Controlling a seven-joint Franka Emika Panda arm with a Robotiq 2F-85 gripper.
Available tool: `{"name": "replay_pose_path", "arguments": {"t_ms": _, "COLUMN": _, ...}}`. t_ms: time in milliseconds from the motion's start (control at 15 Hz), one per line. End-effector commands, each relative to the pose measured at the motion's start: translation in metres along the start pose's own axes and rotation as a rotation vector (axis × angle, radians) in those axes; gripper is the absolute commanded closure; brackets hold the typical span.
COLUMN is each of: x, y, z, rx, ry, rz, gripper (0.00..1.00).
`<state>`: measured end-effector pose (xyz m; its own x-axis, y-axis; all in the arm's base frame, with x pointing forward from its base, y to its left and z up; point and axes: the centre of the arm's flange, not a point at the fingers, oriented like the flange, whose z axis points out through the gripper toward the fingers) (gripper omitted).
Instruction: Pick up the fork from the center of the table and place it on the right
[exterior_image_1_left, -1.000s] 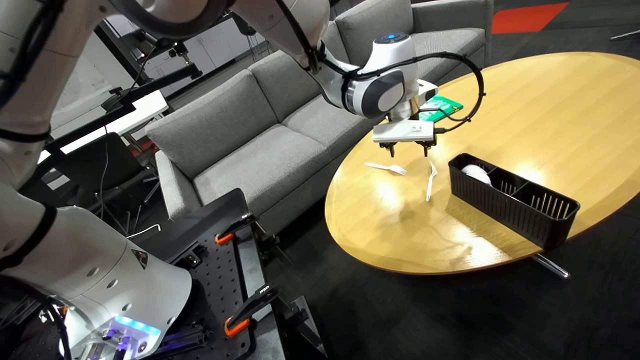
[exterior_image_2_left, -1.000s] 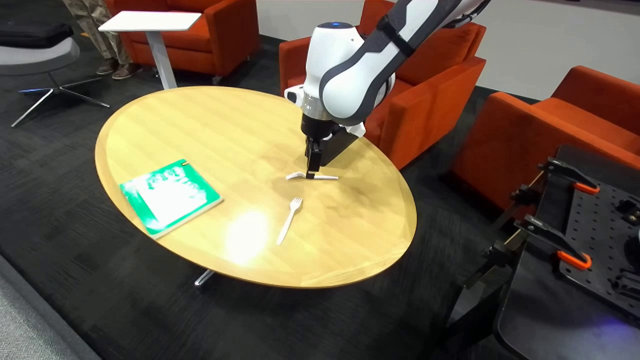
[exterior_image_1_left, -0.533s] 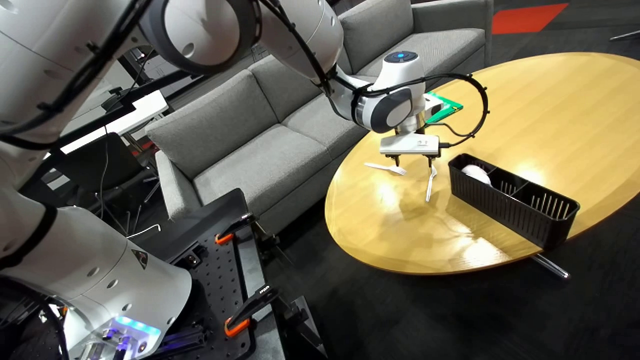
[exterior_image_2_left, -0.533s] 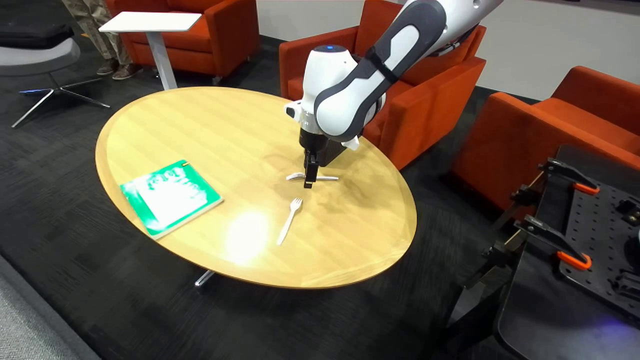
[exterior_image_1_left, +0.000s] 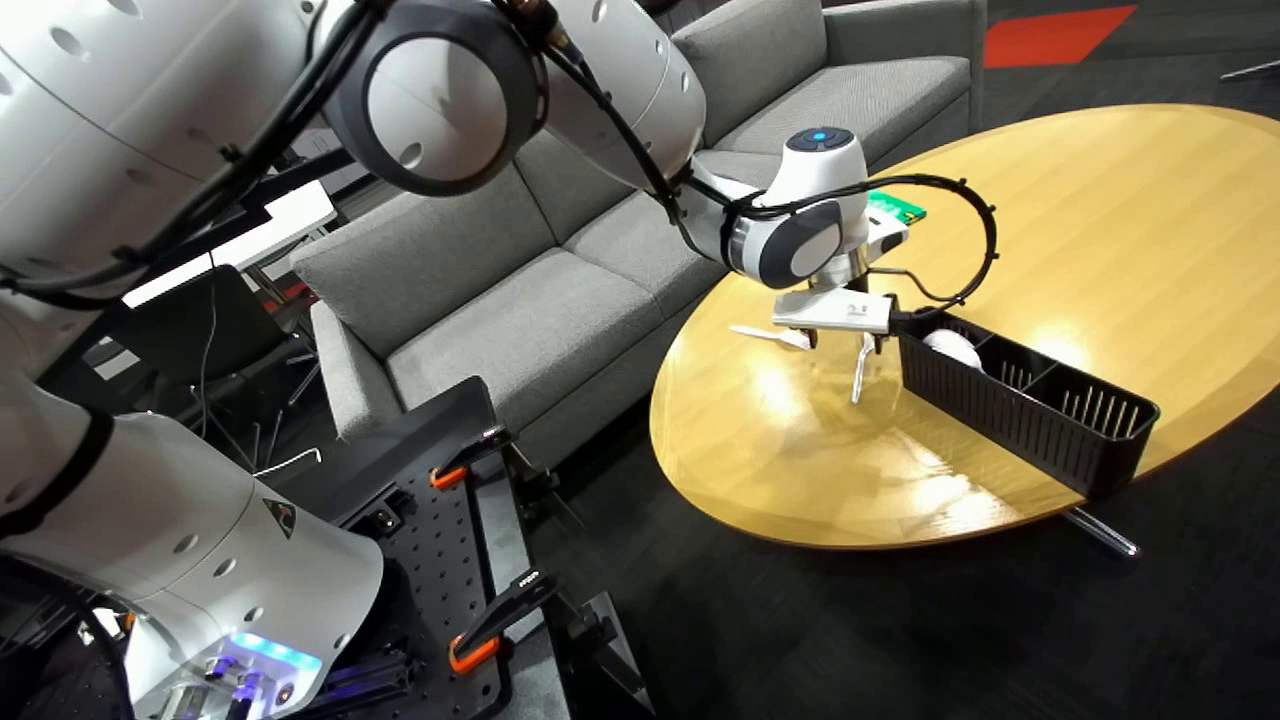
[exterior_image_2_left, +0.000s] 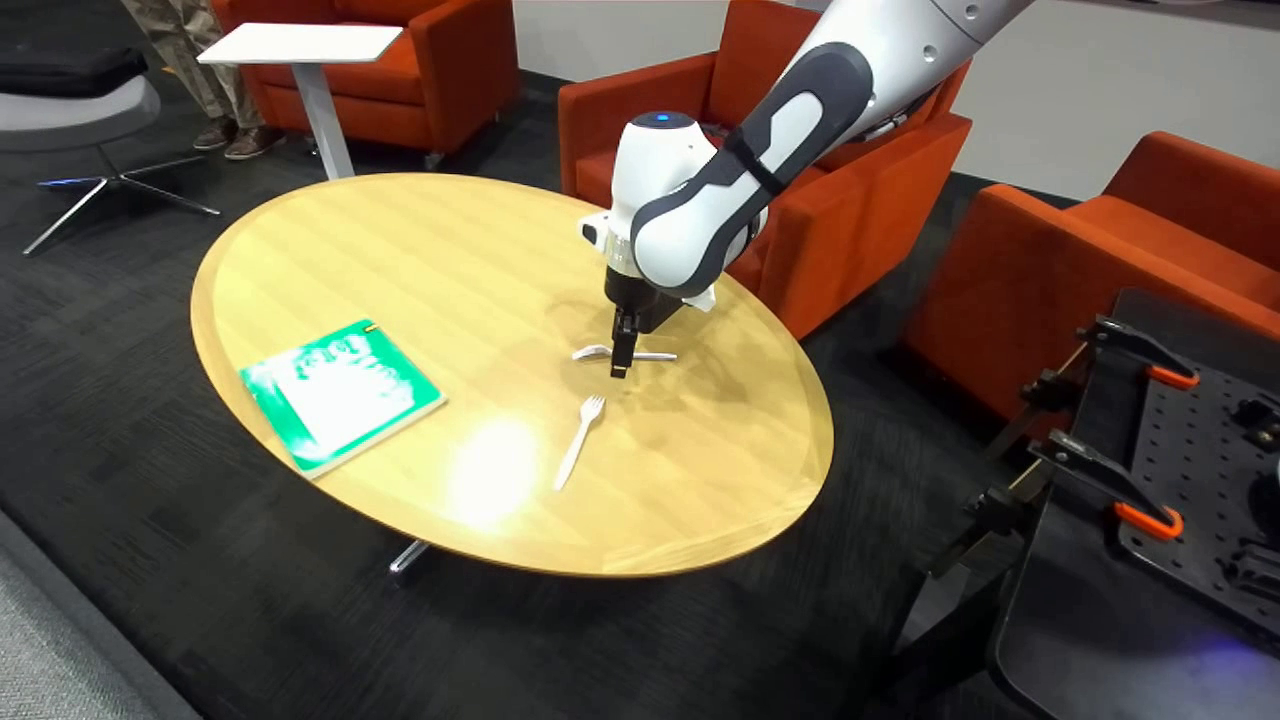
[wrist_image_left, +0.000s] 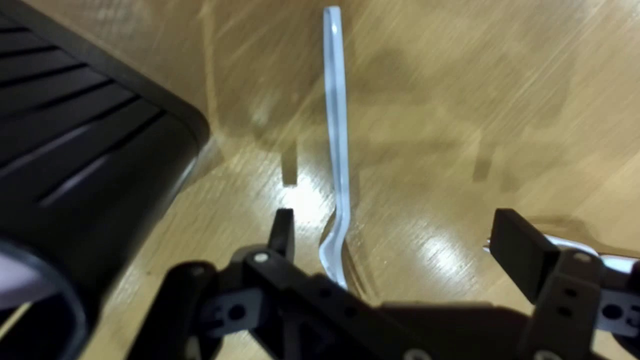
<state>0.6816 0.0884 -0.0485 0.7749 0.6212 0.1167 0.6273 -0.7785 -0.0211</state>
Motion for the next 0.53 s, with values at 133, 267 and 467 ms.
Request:
{"name": "replay_pose_path", "arguments": {"t_ms": 133, "x": 0.0053, "y": 0.0135, "z": 0.0065, "rx": -0.015, "ry": -0.005, "rz": 0.041, "gripper": 0.41}}
{"name": "replay_pose_path", "arguments": {"t_ms": 267, "x": 0.0063, "y": 0.0147, "z": 0.0069, "rx": -0.016, "ry": -0.003, "rz": 0.046, "gripper": 0.58}}
{"name": "replay_pose_path", "arguments": {"t_ms": 467, "x": 0.0076, "y": 0.0161, "z": 0.0066, "rx": -0.020, "ry": 0.000, "rz": 0.047, "gripper": 0.79}}
